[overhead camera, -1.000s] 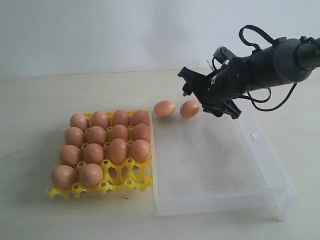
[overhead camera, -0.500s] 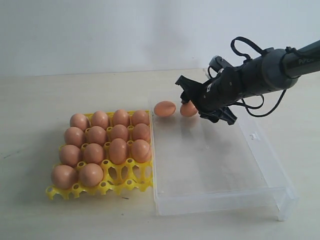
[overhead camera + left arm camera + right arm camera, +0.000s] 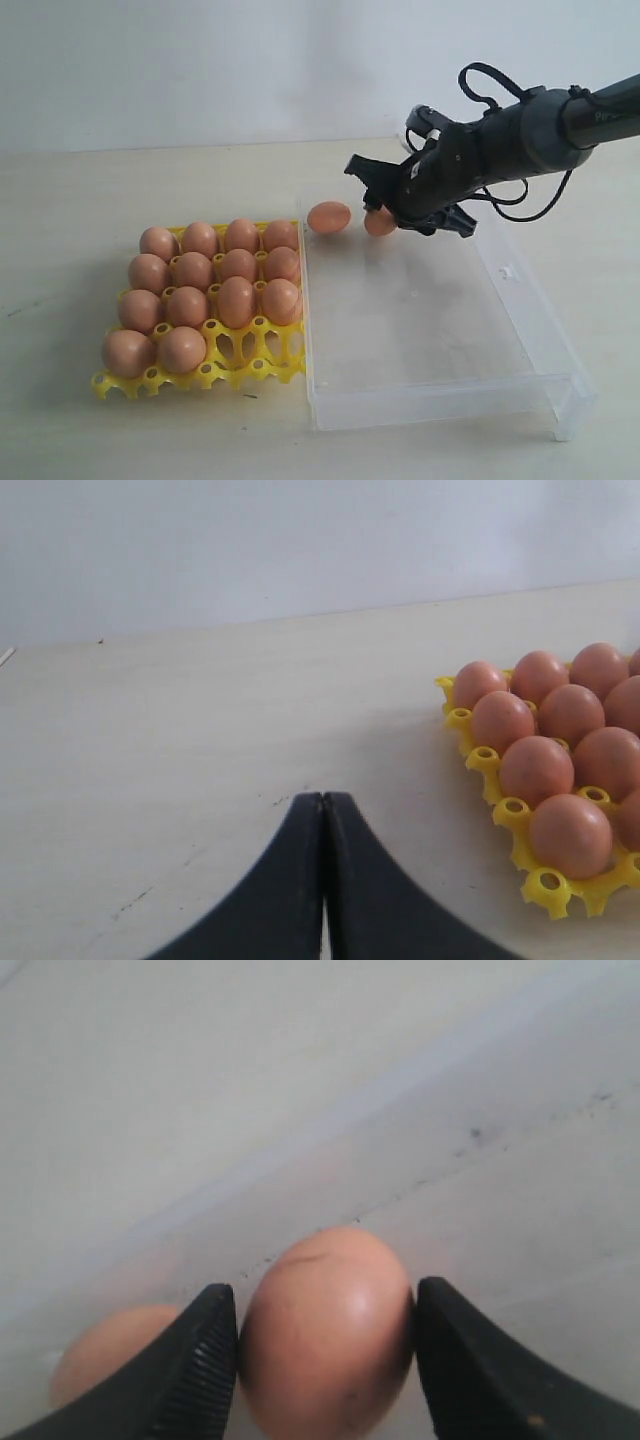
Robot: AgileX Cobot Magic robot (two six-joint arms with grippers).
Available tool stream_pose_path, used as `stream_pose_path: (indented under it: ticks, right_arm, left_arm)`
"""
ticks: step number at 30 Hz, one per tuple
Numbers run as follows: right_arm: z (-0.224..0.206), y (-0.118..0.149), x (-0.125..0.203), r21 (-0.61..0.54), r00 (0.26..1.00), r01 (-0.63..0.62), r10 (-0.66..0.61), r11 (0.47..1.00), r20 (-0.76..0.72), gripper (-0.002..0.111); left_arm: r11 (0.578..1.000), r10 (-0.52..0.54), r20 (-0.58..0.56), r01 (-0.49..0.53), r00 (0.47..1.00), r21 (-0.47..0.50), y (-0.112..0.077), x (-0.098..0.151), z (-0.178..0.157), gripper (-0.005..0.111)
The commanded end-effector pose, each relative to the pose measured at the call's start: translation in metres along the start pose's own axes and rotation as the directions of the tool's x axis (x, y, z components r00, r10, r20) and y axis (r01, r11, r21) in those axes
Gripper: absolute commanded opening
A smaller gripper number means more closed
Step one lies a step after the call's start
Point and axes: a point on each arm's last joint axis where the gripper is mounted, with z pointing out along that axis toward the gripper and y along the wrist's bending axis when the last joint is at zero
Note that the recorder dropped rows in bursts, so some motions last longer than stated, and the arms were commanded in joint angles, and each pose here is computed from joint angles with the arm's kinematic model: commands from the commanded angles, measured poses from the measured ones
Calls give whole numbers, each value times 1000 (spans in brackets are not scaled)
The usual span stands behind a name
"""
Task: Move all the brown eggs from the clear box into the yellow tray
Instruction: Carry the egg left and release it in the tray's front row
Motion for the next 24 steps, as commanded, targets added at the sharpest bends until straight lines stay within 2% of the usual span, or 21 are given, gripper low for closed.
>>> stream_pose_path:
  ticks: [1, 4, 9, 11, 13, 15, 19, 24]
  right_arm:
    - [-24, 14, 16, -48, 964, 267, -265, 963, 34, 0]
    - [-44, 22, 37, -122, 899, 432, -416, 893, 141, 0]
    - [-88, 34, 61, -217, 771, 604, -493, 767, 402, 0]
    - [-104, 38, 76, -232, 709, 677, -534, 699, 461, 0]
    - [-116, 44, 93, -256, 627, 763, -584, 594, 516, 0]
    - [-121, 49, 108, -278, 576, 811, -620, 514, 533, 0]
    - [-122, 58, 132, -312, 520, 854, -671, 417, 528, 0]
    - [-121, 62, 154, -339, 494, 867, -716, 365, 493, 0]
  left_arm:
    - [1000, -7, 6, 7, 1000, 7, 0, -2, 0, 0]
    - [1000, -7, 6, 7, 1000, 7, 0, -2, 0, 0]
    - [1000, -7, 6, 7, 1000, 7, 0, -2, 0, 0]
    - [1000, -7, 6, 7, 1000, 7, 0, -2, 0, 0]
    - [1000, -7, 6, 7, 1000, 7, 0, -2, 0, 0]
    - [1000, -7, 6, 7, 1000, 7, 0, -2, 0, 0]
    - [1000, -7, 6, 7, 1000, 7, 0, -2, 0, 0]
    - [1000, -7, 6, 7, 1000, 7, 0, -2, 0, 0]
